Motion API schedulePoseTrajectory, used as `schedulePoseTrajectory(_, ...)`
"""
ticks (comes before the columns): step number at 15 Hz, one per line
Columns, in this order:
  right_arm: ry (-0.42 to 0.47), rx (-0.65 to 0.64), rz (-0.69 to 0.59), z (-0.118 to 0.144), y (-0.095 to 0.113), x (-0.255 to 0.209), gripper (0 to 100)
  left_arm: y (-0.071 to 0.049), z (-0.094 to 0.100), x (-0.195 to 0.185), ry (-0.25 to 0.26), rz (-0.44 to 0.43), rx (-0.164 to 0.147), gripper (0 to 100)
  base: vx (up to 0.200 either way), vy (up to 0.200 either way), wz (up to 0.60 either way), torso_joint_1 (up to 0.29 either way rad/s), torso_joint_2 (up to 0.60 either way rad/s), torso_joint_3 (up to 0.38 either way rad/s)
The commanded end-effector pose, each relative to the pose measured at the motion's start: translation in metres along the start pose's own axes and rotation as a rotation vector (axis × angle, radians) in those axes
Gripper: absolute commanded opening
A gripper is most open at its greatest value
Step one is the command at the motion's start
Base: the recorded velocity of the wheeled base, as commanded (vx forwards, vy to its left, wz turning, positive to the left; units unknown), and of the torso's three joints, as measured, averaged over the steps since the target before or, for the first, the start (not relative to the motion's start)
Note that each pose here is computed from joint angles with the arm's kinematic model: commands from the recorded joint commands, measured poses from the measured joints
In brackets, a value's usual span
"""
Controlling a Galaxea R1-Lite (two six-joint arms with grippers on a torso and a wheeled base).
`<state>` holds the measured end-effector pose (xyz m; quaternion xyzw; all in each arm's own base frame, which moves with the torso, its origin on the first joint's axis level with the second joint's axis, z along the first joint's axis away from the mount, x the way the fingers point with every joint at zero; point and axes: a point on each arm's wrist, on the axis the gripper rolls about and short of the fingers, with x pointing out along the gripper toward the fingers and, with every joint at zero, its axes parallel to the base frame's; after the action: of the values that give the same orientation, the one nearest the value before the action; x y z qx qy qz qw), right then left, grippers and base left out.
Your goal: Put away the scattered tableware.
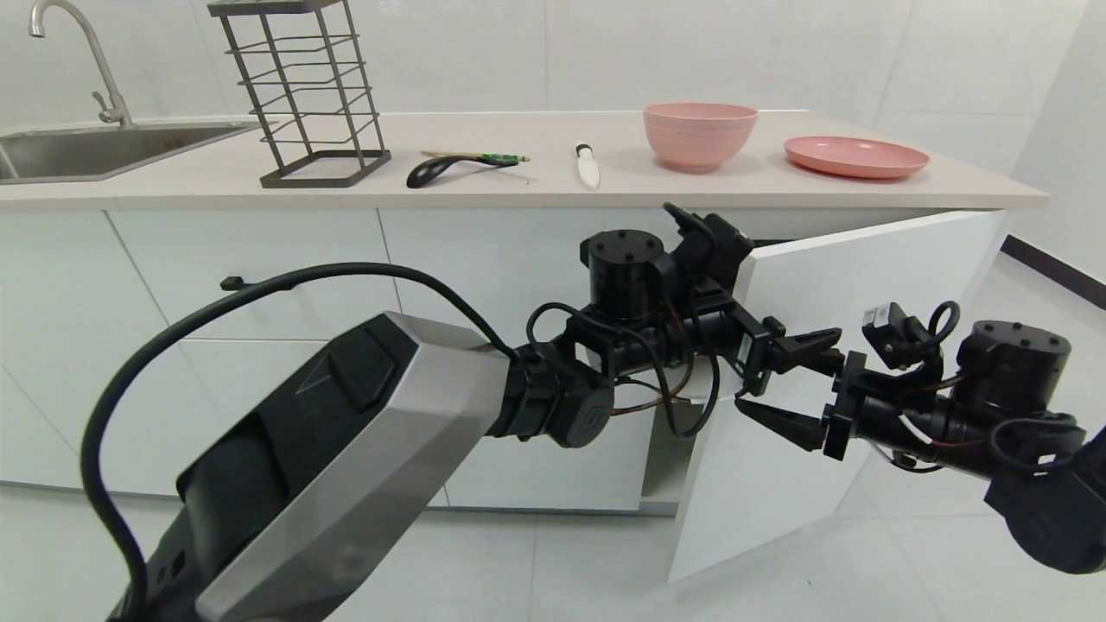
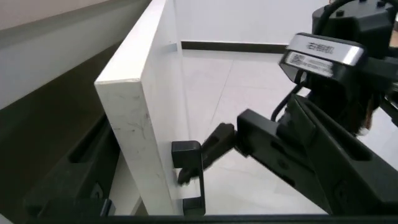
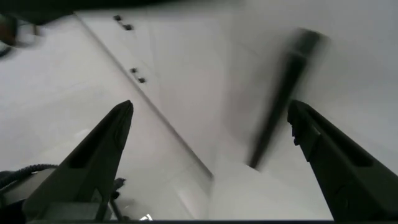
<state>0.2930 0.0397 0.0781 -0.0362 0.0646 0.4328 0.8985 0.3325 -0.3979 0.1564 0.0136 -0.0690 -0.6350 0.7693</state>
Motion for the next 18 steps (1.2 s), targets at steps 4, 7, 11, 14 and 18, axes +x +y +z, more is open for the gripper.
schedulePoseTrajectory(4, 0.022, 0.021, -0.129, -0.012, -0.025, -0.022, 100, -0.001, 0.0, 0.0, 0.001, -0.012, -0.001, 100, 0.0, 0.0, 0.0, 0.0, 0.0, 0.0)
schedulePoseTrajectory(7, -0.011, -0.025, -0.12, 0.011, 0.003, -0.049, 100, -0.002, 0.0, 0.001, 0.001, -0.012, -0.001, 100, 0.0, 0.0, 0.0, 0.0, 0.0, 0.0)
schedulePoseTrajectory(11, -0.121, -0.19, -0.184, 0.049, 0.06, -0.115, 100, -0.002, 0.003, 0.001, -0.018, 0.003, 0.015, 100, 0.0, 0.0, 0.0, 0.0, 0.0, 0.0)
schedulePoseTrajectory(14, -0.212, -0.315, -0.17, 0.059, 0.111, -0.147, 100, -0.001, 0.001, 0.001, -0.011, 0.066, 0.018, 100, 0.0, 0.0, 0.0, 0.0, 0.0, 0.0)
schedulePoseTrajectory(18, -0.331, -0.476, -0.194, 0.087, 0.128, -0.16, 100, -0.019, -0.011, 0.012, 0.01, 0.035, 0.003, 100, 0.0, 0.0, 0.0, 0.0, 0.0, 0.0)
